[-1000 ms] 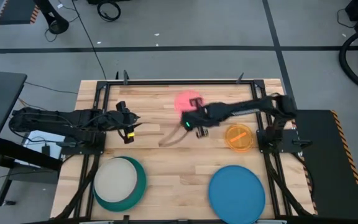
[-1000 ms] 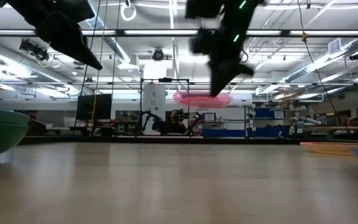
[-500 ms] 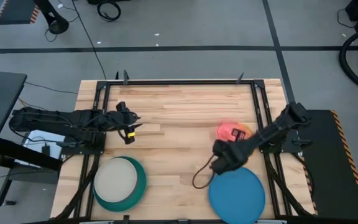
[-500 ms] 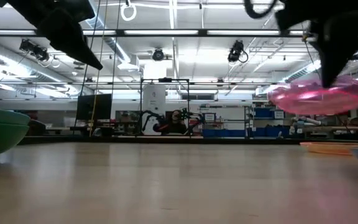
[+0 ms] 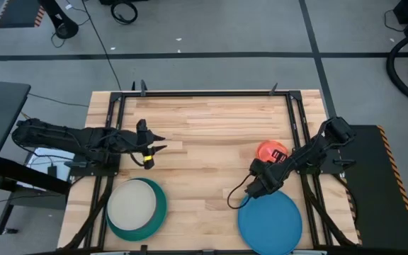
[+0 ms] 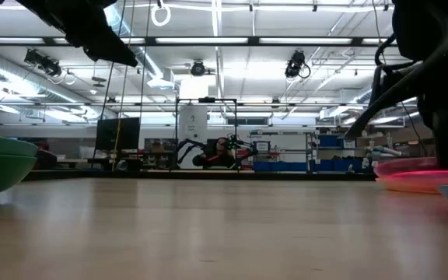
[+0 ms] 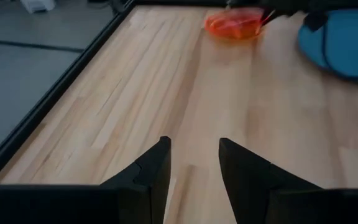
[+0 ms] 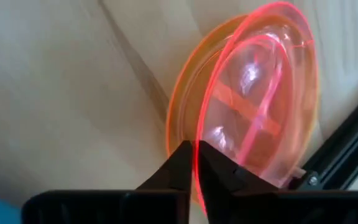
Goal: Stack plastic plates
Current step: Stack the pink transparent plate on top of the orange transparent plate, then stack the stacked transparent plates on top of the gray plate
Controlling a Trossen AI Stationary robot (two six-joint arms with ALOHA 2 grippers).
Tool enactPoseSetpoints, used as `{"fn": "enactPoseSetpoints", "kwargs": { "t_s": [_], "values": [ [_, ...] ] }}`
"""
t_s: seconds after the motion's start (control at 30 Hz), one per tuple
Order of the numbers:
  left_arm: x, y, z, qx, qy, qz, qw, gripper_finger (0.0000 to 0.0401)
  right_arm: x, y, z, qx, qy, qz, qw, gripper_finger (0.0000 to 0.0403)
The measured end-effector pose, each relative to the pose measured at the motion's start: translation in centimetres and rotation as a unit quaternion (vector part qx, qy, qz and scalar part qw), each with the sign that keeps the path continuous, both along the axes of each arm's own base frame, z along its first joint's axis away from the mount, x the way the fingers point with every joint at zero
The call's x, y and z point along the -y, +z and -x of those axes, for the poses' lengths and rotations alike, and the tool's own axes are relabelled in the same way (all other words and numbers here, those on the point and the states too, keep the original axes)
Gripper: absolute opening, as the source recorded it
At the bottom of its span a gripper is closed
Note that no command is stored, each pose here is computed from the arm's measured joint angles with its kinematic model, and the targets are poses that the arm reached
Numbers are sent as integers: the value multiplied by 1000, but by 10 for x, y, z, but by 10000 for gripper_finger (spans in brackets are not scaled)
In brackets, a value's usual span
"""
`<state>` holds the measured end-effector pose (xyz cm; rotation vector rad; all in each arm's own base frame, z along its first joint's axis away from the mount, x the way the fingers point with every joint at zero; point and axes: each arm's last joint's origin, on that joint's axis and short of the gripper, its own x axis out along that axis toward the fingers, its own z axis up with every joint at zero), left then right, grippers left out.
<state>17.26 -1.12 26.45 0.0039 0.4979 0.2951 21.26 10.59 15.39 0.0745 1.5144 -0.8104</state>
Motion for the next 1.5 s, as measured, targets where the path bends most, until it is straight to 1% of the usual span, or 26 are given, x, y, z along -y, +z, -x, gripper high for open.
{"fn": "enactPoseSetpoints", "kwargs": {
  "t_s": [0.17,0.3,0.37,0.43,0.5,0.57,0.67,0.77,0.9,1.07,1.17,1.27,1.33,1.4,1.43,1.5],
  "values": [
    [7,6,-3,32,-24,-5,999,142,4,2,-2,-20,-3,-21,1000,91],
    [10,6,-2,36,-31,-2,999,142,-1,13,-13,-3,14,-39,999,136],
    [10,7,-3,41,-29,4,999,142,-3,15,-15,9,12,-42,999,149],
    [11,9,-3,51,-29,9,998,142,0,15,-16,21,-11,-33,999,155],
    [13,12,-4,65,-36,3,997,142,6,11,-16,24,-39,-30,999,155],
    [14,14,-5,76,-46,-5,996,142,12,6,-16,23,-67,-39,997,152],
    [17,16,-5,84,-54,-5,995,142,18,-2,-17,31,-88,-59,994,146],
    [20,15,-5,82,-62,-5,995,142,26,-9,-16,38,-114,-57,991,140],
    [24,15,-4,81,-74,-4,994,142,36,-16,-13,30,-136,-50,989,134],
    [28,15,-3,82,-84,-3,993,142,41,-23,-14,38,-113,-66,991,121],
    [29,15,-3,82,-87,-3,993,142,41,-24,-14,41,-107,-63,991,107],
    [29,15,-3,82,-88,-3,993,142,41,-23,-15,41,-105,-63,992,79],
    [29,15,-3,81,-88,-4,993,142,41,-23,-16,39,-93,-64,993,52],
    [29,13,-3,71,-102,-3,992,142,40,-22,-17,40,-84,-62,994,22],
    [30,10,-4,70,-113,-3,991,142,40,-21,-18,40,-78,-61,994,14],
    [32,-1,-6,64,-129,-4,990,142,37,-17,-21,40,-63,-65,995,12]
  ]
}}
